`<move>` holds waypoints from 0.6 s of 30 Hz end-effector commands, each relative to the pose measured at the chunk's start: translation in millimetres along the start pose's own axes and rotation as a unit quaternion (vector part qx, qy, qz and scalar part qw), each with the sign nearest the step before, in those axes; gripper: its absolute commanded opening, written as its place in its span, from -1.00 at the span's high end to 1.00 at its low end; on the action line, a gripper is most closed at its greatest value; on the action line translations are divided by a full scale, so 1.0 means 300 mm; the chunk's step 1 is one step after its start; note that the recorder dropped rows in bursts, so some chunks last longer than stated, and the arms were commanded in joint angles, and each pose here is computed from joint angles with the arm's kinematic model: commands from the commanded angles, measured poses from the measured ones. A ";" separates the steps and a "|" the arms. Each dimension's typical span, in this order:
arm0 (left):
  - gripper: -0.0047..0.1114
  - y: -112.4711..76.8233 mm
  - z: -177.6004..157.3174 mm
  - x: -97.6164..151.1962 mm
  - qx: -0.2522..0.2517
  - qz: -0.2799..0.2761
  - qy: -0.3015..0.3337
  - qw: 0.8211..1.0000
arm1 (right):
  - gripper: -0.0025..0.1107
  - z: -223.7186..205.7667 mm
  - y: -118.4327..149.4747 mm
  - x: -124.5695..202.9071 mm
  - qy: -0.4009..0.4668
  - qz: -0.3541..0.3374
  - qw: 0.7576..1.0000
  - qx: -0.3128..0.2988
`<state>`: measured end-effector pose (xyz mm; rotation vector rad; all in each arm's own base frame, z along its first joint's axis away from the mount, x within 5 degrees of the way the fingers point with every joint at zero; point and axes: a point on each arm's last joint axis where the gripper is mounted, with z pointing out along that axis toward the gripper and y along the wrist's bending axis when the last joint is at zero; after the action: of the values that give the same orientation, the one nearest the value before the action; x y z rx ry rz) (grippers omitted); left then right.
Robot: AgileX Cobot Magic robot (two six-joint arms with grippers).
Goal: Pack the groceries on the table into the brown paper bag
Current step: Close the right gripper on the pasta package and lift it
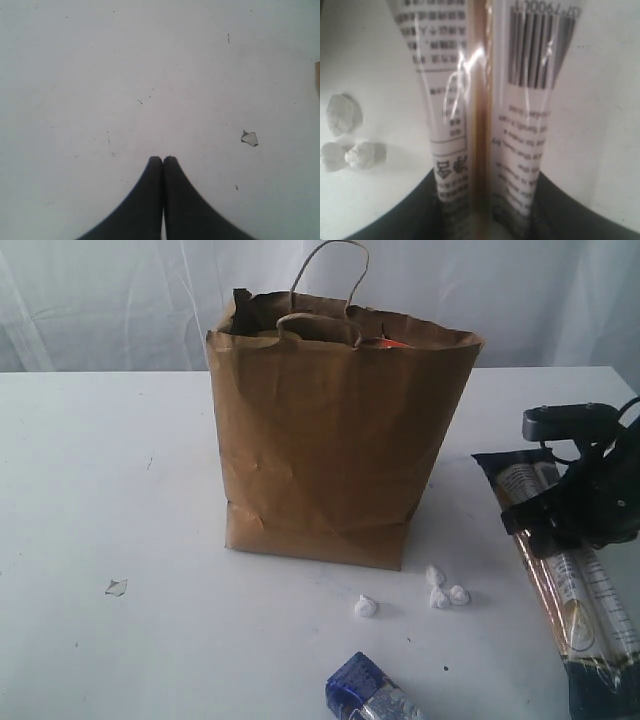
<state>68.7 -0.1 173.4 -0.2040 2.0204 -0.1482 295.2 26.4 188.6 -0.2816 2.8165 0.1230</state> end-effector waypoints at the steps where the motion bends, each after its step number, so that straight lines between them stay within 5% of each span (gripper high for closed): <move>1: 0.92 0.001 0.000 0.008 0.001 -0.005 0.005 1.000 | 0.96 -0.046 0.003 -0.008 -0.021 -0.008 1.000 0.002; 18: 0.92 0.008 0.000 0.021 -0.010 -0.004 0.027 1.000 | 0.96 -0.263 0.024 -0.082 -0.099 -0.036 0.994 -0.001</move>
<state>66.6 1.2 169.2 -0.2179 2.0703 -0.1293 293.3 28.5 260.8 -0.3416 2.6438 0.1277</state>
